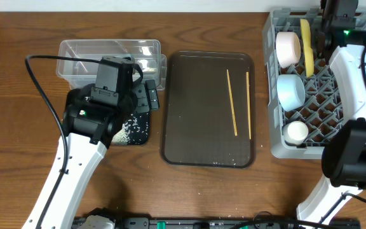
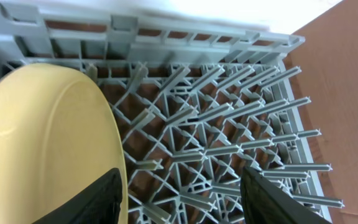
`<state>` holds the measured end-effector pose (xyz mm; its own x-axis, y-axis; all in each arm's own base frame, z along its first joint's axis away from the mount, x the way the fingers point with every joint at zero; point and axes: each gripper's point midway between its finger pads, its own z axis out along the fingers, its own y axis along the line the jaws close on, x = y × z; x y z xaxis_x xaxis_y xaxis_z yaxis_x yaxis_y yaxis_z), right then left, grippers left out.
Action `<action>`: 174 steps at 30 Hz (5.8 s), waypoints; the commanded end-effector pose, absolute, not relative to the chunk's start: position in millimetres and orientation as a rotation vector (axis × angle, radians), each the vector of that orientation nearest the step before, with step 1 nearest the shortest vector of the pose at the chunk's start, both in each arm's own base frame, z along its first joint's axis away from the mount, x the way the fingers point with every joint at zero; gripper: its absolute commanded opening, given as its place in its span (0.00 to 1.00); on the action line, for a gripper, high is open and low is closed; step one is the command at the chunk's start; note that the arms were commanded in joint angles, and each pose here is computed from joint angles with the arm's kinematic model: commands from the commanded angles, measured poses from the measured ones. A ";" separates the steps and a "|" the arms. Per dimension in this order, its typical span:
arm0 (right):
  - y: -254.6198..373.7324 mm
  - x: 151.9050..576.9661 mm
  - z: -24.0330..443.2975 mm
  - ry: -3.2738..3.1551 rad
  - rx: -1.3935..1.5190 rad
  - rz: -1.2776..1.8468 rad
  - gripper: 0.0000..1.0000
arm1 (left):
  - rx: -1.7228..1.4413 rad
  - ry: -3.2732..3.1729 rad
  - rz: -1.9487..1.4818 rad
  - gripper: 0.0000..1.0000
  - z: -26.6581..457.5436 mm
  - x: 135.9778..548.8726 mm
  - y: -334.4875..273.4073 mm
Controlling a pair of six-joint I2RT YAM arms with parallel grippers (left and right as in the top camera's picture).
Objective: Sort waste into correct bins and load items into the dishwasher rack
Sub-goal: 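Move right gripper to brown tray and grasp one chopstick, then carry chopstick with right gripper and drop it into rack, then return right gripper to tray and grasp the second chopstick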
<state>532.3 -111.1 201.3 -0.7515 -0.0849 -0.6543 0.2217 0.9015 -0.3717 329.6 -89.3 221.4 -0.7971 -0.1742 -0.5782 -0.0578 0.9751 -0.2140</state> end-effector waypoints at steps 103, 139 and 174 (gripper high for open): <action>-107.6 334.0 149.6 2.957 0.196 -0.419 0.04 | -0.169 2.489 -0.227 0.92 220.2 330.6 -86.0; 110.1 395.2 217.2 2.640 -0.160 0.439 0.61 | -0.169 2.489 -0.227 0.92 220.2 330.6 -86.0; 98.7 419.3 22.0 2.930 0.267 -0.300 0.48 | -0.169 2.488 -0.227 0.92 220.2 330.6 -86.0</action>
